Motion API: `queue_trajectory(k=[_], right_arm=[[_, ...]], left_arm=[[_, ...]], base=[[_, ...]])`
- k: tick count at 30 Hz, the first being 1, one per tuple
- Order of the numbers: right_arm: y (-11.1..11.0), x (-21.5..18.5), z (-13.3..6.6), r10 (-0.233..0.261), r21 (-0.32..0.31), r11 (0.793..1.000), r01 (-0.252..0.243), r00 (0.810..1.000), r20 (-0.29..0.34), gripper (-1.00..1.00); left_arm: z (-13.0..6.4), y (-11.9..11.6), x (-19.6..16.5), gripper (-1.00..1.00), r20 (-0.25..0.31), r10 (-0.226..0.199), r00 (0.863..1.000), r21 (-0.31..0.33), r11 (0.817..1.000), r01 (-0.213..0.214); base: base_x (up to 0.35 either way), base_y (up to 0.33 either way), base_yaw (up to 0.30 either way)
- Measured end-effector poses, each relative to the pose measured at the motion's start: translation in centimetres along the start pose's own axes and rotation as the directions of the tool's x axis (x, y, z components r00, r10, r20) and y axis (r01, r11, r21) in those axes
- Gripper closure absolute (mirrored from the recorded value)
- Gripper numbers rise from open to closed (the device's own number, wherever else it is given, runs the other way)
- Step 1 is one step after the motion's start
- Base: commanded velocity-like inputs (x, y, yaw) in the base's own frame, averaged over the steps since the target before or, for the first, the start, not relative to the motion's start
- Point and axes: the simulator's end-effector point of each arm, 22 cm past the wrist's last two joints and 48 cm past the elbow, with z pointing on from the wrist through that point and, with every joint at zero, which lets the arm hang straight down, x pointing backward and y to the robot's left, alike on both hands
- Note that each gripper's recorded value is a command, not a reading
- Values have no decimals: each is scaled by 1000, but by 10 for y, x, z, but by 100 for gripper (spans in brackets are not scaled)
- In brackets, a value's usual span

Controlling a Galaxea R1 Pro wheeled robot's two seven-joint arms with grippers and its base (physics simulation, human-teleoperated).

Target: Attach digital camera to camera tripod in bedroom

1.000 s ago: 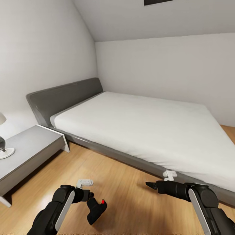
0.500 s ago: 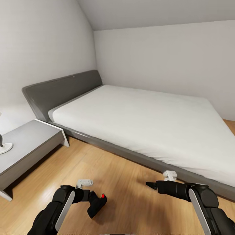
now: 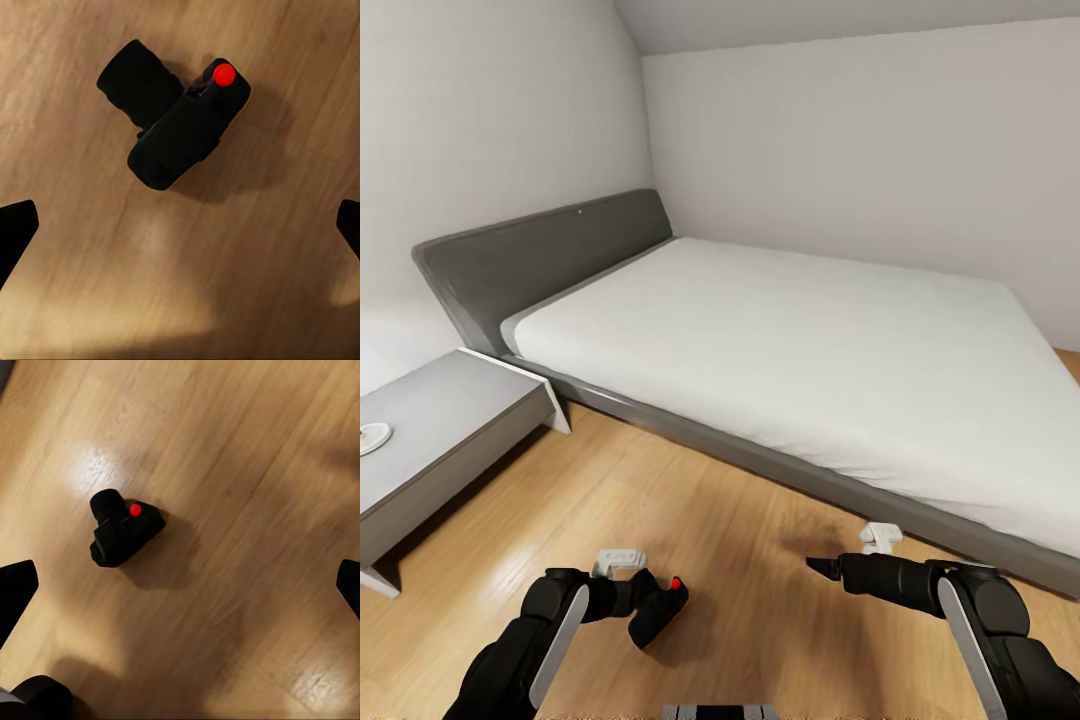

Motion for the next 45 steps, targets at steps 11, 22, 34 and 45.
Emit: queue_trajectory(k=[11,22,34,45], right_arm=[[-10,14,14,23,4,1000,-23,999,-39,-100],[-19,29,28,47,8,999,-46,996,-77,-100],[-29,46,42,73,14,997,-72,990,-118,-100],[-2,57,50,93,-144,983,-115,984,-154,-100]], left_arm=[[17,2,15,-100,-45,-7,999,1,1000,7],[33,4,31,-100,-88,-13,996,1,1000,13],[50,7,49,-100,-136,-20,991,1,1000,21],[65,10,46,-100,-99,-32,995,-2,1000,31]], base=[[0,0,0],[0,0,0],[0,0,0],[0,0,0]])
